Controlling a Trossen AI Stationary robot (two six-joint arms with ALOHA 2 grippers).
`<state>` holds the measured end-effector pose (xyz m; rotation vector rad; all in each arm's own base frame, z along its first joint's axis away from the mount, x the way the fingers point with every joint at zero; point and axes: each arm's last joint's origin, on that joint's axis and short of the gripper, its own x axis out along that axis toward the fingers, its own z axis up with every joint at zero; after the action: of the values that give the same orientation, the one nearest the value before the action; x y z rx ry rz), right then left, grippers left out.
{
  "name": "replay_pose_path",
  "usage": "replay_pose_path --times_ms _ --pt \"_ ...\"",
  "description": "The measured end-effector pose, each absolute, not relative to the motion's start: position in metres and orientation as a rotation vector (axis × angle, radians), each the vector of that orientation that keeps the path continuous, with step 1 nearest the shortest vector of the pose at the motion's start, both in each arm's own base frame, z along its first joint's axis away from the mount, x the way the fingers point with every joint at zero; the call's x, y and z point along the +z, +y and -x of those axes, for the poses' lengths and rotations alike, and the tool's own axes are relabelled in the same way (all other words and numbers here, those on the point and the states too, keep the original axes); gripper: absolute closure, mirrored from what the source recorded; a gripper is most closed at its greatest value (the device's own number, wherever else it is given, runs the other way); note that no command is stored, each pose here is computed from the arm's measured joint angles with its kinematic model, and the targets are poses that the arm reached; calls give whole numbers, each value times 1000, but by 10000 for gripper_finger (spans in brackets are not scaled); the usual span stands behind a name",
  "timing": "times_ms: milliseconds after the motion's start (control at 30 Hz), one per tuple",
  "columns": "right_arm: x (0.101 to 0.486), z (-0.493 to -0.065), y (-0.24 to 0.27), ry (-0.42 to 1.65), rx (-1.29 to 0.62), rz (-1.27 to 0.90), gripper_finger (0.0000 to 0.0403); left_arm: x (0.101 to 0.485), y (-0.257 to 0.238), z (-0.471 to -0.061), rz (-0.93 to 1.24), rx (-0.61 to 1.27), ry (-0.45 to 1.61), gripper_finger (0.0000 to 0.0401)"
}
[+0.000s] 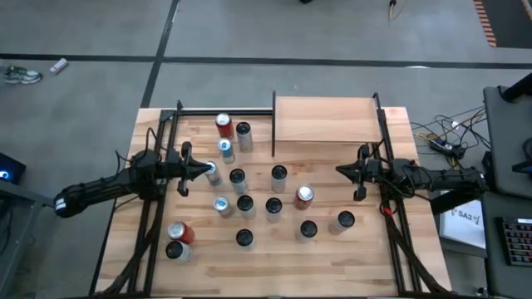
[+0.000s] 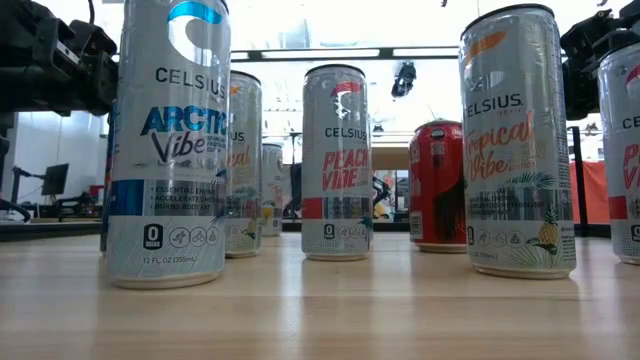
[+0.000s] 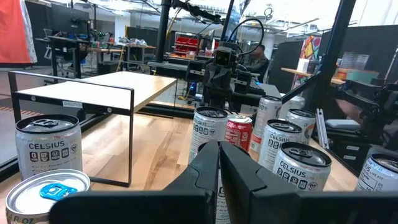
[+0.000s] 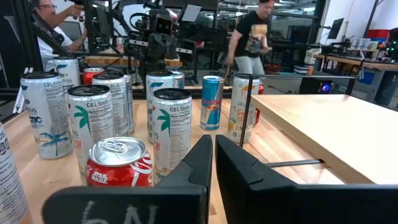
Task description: Place canned beverage on shelf
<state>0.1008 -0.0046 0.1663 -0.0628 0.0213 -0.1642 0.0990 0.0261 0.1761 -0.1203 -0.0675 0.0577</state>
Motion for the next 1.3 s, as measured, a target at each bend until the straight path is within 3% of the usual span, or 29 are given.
replay_pose_path --times_ms 1300 --pt "166 -101 -5 22 -164 63 390 176 26 -99 120 58 -68 401"
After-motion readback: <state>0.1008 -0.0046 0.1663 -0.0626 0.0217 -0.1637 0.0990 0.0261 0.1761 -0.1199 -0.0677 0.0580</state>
